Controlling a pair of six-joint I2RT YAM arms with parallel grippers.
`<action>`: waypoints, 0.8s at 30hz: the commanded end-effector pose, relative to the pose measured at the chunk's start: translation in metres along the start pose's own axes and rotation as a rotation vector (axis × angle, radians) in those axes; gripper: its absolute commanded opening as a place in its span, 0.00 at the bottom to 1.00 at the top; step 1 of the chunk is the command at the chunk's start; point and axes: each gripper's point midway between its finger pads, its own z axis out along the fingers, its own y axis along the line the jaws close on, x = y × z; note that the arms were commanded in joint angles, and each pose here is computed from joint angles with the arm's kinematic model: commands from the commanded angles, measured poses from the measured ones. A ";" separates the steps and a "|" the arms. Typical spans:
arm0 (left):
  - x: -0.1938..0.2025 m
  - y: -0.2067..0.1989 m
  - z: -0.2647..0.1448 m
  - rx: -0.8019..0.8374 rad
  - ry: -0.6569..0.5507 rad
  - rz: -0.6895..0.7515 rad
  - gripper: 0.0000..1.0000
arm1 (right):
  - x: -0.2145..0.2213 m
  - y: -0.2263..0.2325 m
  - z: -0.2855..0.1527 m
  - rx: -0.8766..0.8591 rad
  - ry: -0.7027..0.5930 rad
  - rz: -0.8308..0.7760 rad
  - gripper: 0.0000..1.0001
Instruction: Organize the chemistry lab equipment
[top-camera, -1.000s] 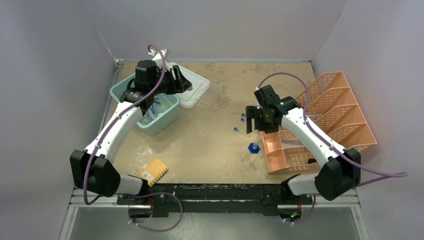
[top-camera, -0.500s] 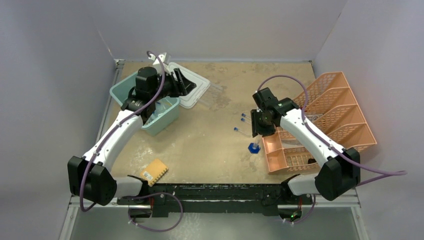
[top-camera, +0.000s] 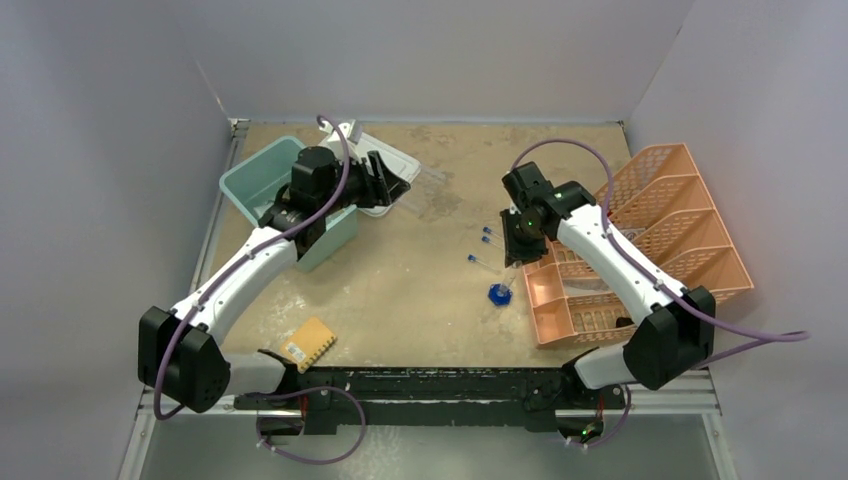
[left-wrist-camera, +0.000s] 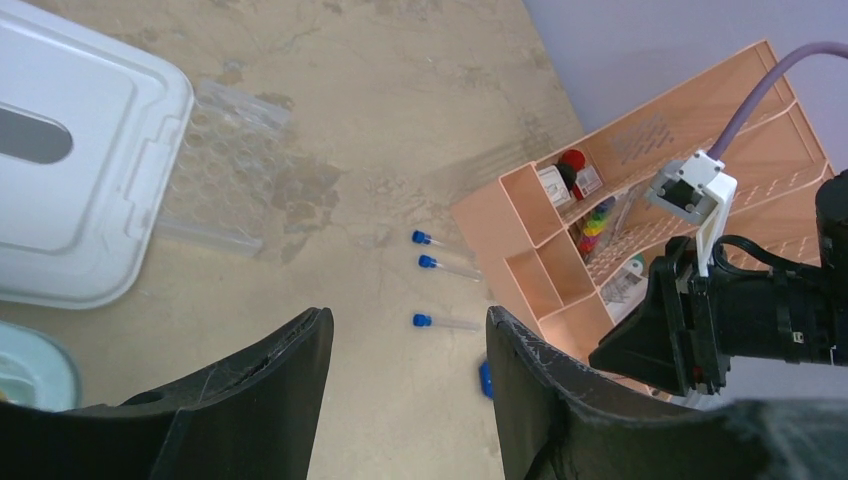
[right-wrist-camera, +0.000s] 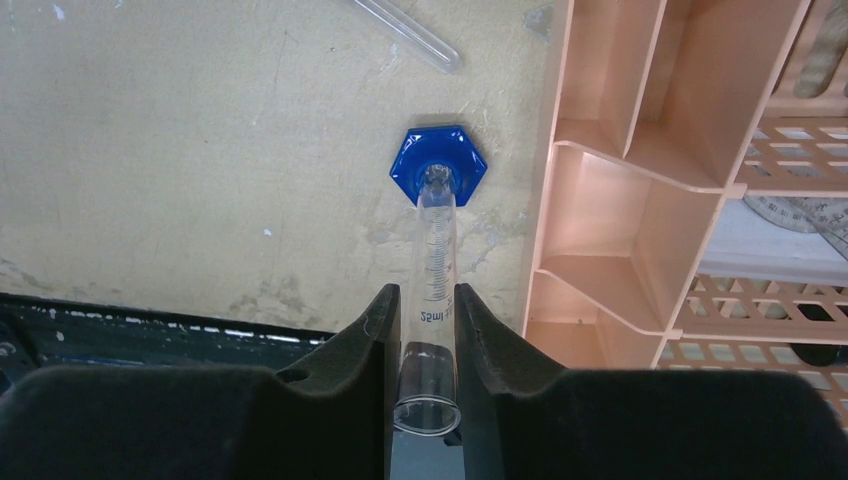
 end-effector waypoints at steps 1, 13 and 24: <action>-0.007 -0.024 0.001 0.071 -0.056 0.007 0.57 | 0.000 0.007 -0.014 -0.034 0.018 -0.013 0.23; 0.008 -0.030 0.007 0.077 -0.025 0.021 0.57 | 0.007 0.001 0.006 -0.011 0.035 -0.062 0.50; 0.017 -0.027 0.013 0.068 0.001 0.022 0.57 | 0.037 0.010 0.013 -0.076 0.160 -0.125 0.55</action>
